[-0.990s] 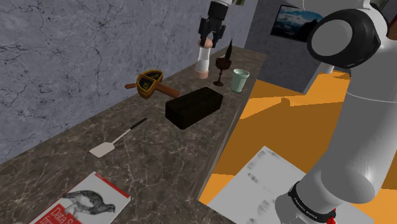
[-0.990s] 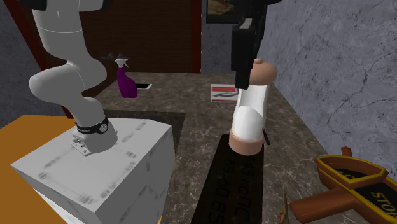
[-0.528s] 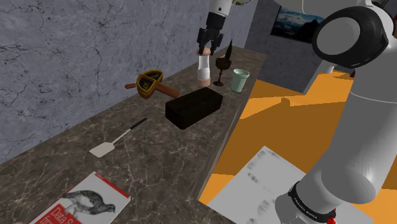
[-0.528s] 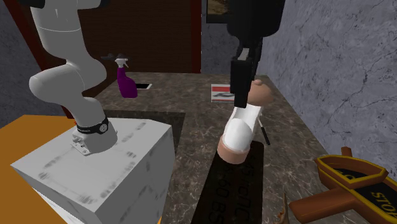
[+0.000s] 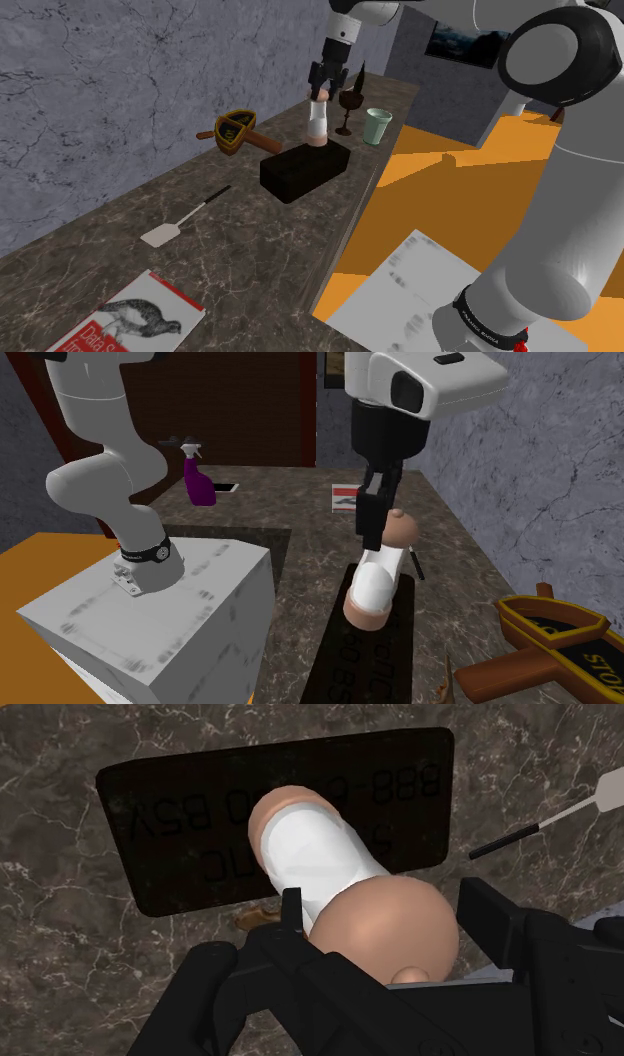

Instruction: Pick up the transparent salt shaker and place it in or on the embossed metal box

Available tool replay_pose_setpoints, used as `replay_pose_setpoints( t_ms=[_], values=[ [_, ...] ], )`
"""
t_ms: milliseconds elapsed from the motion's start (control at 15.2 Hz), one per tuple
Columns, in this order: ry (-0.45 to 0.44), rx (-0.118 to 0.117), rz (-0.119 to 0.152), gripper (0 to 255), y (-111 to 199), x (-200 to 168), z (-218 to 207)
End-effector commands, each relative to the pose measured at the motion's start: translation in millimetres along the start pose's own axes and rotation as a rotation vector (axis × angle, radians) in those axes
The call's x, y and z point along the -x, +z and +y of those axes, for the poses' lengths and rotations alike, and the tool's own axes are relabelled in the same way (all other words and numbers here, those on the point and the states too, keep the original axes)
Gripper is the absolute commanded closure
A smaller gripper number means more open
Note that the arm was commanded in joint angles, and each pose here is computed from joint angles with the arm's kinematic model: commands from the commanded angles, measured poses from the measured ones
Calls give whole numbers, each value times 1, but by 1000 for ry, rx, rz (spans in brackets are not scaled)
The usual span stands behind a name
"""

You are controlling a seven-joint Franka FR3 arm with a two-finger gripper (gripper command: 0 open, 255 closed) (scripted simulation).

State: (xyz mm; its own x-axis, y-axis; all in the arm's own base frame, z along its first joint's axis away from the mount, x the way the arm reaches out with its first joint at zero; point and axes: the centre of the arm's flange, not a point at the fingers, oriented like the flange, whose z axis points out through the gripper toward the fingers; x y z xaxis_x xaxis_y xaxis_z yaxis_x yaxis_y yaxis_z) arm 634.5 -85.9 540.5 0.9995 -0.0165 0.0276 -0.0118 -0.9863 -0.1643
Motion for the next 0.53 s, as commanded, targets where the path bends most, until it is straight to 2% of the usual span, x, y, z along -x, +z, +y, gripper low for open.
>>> replay_pose_setpoints(
  t_ms=[0, 462],
  values=[
    [0, 0, 1, 255, 10, 1, 1],
    [0, 0, 1, 255, 45, 2, 6]
  ],
)
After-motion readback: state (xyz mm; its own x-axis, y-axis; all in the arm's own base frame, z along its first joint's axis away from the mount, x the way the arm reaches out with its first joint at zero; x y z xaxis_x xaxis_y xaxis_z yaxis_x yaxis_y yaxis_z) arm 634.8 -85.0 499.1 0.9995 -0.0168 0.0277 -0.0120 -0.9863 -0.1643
